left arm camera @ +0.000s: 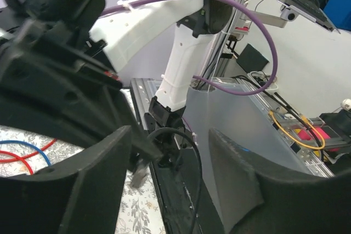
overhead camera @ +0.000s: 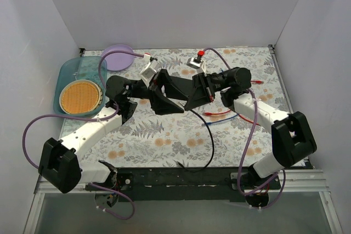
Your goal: Insert the plug into the switch port
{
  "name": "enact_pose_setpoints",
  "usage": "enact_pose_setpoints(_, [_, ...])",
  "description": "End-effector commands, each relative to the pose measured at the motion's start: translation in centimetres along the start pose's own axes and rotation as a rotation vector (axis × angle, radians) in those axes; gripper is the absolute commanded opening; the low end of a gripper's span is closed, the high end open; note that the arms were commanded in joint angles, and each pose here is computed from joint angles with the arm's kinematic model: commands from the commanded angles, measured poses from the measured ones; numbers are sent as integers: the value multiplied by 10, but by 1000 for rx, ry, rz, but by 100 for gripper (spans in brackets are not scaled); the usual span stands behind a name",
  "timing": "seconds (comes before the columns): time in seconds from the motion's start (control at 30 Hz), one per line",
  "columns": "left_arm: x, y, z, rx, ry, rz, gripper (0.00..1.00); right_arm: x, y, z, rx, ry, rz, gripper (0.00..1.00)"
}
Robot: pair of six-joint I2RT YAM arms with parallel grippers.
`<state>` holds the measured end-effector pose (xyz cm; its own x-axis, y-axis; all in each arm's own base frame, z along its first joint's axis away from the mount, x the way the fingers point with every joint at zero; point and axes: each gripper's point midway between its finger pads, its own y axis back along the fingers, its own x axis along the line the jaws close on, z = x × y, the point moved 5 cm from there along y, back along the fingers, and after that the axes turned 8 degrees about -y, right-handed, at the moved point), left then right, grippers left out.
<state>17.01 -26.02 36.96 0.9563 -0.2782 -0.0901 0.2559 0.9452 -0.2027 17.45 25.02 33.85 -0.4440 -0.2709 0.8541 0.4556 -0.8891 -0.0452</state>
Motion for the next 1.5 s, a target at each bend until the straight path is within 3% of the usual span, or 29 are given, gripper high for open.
enact_pose_setpoints(0.0, [-2,-10,9,14,-45,-31,49,37,4,-9,-8,485,38,1])
enact_pose_setpoints(0.03, [-1,-12,12,15,-54,-31,45,38,5,-8,-12,488,35,1])
enact_pose_setpoints(0.07, [2,-13,8,33,-15,-21,34,39,6,-7,-19,489,34,1])
enact_pose_setpoints(0.1, [3,-15,6,38,-17,-17,32,39,9,-6,-25,492,28,1])
enact_pose_setpoints(0.13, [5,-16,7,38,-32,-6,33,41,9,-6,-27,494,26,1])
enact_pose_setpoints(0.17, [10,-16,6,30,-19,30,43,41,10,-6,-26,493,22,1])
enact_pose_setpoints(0.27, [11,-15,10,3,-49,93,58,44,14,-5,-43,503,12,1])
enact_pose_setpoints(0.57, [20,-13,5,-7,-50,157,56,48,16,-9,-44,514,6,1])
enact_pose_setpoints(0.8, [24,-14,1,4,-39,150,31,53,16,-9,-48,527,7,1])
enact_pose_setpoints(0.83, [24,-14,0,4,-40,147,20,54,16,-9,-50,530,7,1])
enact_pose_setpoints(0.93, [22,-13,2,-5,-41,151,0,55,17,-9,-53,530,7,1])
enact_pose_setpoints(1.07, [22,-13,3,-7,-41,159,0,57,18,-8,-55,535,2,1])
enact_pose_setpoints(1.13, [22,-12,2,-1,-43,170,0,56,18,-9,-45,536,-5,11])
enact_pose_setpoints(1.17, [24,-12,2,-2,-45,183,0,56,19,-10,-42,538,-9,30])
enact_pose_setpoints(1.27, [25,-10,0,11,-50,211,0,59,20,-15,-23,559,-22,55])
enact_pose_setpoints(1.47, [32,-6,-2,36,-63,279,0,60,23,-20,8,563,-55,82])
